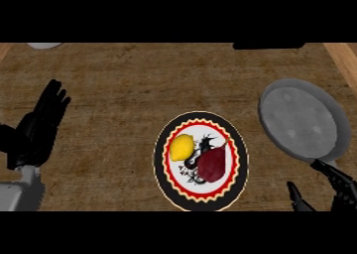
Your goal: Pick the pear from the plate and place it in the pan
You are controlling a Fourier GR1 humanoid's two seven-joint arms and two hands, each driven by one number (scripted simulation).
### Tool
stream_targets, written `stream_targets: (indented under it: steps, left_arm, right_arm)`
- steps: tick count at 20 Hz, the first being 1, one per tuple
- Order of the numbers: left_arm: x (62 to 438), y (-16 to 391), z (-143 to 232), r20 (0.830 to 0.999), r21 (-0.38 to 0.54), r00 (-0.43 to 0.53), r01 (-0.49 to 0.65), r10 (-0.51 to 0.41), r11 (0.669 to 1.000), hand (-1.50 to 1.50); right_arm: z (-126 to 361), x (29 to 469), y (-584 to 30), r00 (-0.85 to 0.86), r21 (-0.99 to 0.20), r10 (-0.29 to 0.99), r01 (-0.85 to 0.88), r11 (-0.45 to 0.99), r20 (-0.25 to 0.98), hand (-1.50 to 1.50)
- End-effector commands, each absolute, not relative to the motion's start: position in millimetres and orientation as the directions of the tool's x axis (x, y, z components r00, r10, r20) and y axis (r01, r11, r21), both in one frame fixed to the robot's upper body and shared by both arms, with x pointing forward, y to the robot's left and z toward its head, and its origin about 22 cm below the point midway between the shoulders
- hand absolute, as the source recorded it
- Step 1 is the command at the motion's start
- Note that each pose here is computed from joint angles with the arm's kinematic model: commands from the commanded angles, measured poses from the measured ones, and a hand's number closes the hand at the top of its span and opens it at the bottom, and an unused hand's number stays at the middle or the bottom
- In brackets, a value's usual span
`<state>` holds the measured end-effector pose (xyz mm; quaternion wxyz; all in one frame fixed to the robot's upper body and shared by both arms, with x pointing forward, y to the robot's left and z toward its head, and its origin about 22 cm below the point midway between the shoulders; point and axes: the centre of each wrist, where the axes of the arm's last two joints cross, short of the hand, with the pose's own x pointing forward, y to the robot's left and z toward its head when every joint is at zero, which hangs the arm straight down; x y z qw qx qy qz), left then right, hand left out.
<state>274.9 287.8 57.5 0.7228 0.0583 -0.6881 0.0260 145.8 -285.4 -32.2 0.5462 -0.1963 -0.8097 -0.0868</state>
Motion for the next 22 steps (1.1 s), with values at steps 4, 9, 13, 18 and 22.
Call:
stream_targets:
  steps: [4, 9, 13, 18, 22]
  left_arm:
    - [267.1, 267.9, 39.7, 0.997, 0.052, 0.066, -0.103, -0.046, 0.993, 0.0]
    - [276.4, 279.2, 61.2, 0.998, 0.042, 0.043, -0.08, -0.038, 0.996, 0.0]
    - [277.3, 259.5, 64.3, 0.998, 0.031, 0.052, -0.084, -0.027, 0.996, 0.0]
    - [276.3, 262.2, 60.2, 0.999, 0.034, 0.044, -0.073, -0.031, 0.997, 0.0]
    - [282.6, 259.6, 61.6, 0.998, 0.047, 0.039, -0.063, -0.044, 0.997, 0.0]
  right_arm:
    - [-27.8, 100.2, -302.1, -0.272, -0.342, 0.473, 0.414, 0.843, 0.838, -1.5]
    - [27.1, 117.5, -284.2, -0.257, -0.446, 0.543, 0.351, 0.823, 0.8, -1.5]
    - [52.7, 125.7, -298.1, -0.138, -0.622, 0.672, 0.281, 0.731, 0.728, -1.5]
    - [79.2, 146.8, -264.9, -0.083, -0.716, 0.731, 0.155, 0.681, 0.677, -1.5]
    - [73.7, 154.2, -269.4, 0.012, -0.791, 0.797, -0.109, 0.601, 0.604, -1.5]
